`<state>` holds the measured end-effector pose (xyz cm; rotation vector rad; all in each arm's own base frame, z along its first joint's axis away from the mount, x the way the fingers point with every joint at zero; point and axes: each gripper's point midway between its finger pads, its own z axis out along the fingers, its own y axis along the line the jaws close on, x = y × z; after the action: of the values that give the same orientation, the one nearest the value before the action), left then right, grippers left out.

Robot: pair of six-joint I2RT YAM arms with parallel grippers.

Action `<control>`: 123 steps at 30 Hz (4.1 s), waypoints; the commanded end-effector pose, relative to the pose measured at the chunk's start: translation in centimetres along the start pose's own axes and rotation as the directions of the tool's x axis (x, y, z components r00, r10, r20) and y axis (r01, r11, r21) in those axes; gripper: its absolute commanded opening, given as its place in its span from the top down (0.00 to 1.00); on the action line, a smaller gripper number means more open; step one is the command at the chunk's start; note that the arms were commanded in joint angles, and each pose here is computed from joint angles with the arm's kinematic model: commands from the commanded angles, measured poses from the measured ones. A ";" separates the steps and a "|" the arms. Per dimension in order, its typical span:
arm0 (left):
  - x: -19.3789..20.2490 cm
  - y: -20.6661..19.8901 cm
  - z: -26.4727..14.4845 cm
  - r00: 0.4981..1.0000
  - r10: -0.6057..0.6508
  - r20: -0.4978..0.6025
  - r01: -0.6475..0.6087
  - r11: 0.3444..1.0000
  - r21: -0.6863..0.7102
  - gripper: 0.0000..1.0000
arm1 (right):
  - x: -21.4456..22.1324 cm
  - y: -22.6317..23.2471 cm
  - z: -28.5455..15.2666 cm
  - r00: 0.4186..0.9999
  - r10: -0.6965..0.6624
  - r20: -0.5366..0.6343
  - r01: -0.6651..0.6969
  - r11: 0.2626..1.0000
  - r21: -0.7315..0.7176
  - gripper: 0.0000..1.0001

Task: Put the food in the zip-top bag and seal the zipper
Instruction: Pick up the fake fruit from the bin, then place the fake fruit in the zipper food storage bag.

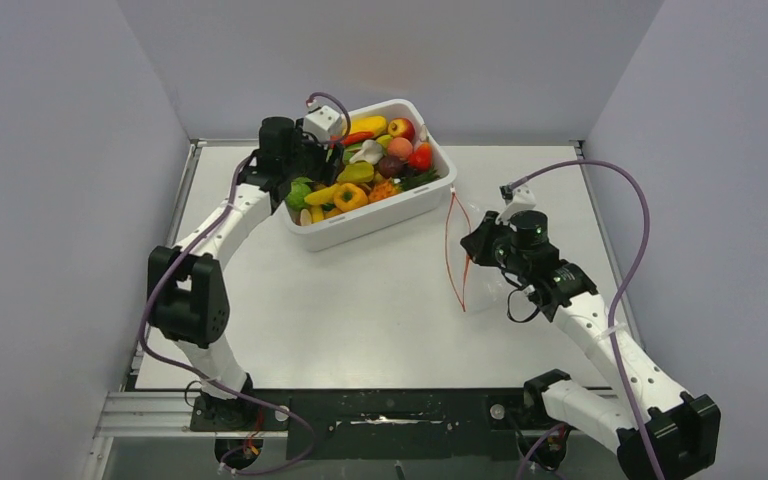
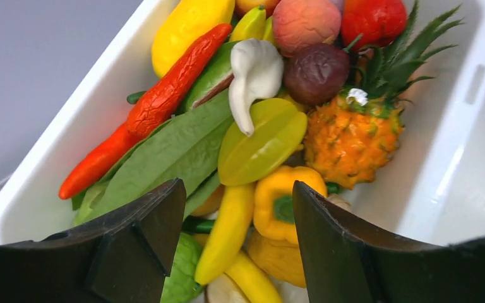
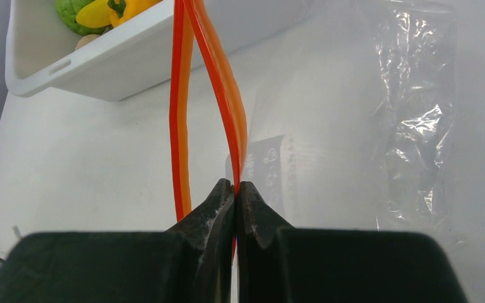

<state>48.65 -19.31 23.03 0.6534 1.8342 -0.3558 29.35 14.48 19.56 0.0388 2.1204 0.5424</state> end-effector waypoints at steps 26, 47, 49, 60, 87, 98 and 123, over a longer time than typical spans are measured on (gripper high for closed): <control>3.2 2.6 10.4 0.956 0.293 0.025 -0.294 0.955 0.038 0.27 | -1.8 1.7 -1.0 0.999 0.014 0.046 -0.011 0.998 -0.066 1.00; -0.2 0.2 5.3 0.949 0.295 0.114 -0.300 0.953 0.035 0.77 | -1.3 2.2 -1.8 0.998 0.040 0.050 -0.035 0.994 -0.107 1.00; -0.7 0.0 4.6 0.949 0.289 0.124 -0.295 0.955 0.030 0.79 | -1.1 2.4 -2.0 0.997 0.050 0.054 -0.044 0.992 -0.119 1.00; -2.2 -3.0 0.0 0.982 0.064 0.177 -0.070 0.997 0.028 0.83 | -1.4 3.0 -1.5 0.987 0.144 0.072 -0.132 0.979 -0.154 1.00; -5.8 -21.6 -16.1 0.881 -0.456 0.129 0.283 0.725 0.628 0.86 | -3.0 6.2 0.8 0.973 0.225 0.042 -0.203 0.933 -0.298 1.00; -5.6 -25.5 -16.8 0.794 -0.607 0.028 0.352 0.498 0.793 0.86 | -2.9 7.3 0.6 0.981 0.191 0.028 -0.174 0.937 -0.304 1.00; 2.6 -24.6 -9.2 0.866 -0.487 -0.112 0.482 0.756 0.443 0.90 | -3.8 9.7 -1.8 0.992 0.113 0.061 -0.087 0.942 -0.325 1.00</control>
<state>25.54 -33.72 21.64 0.4463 1.9023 -1.3337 28.30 20.56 21.46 0.0528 2.0989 0.8469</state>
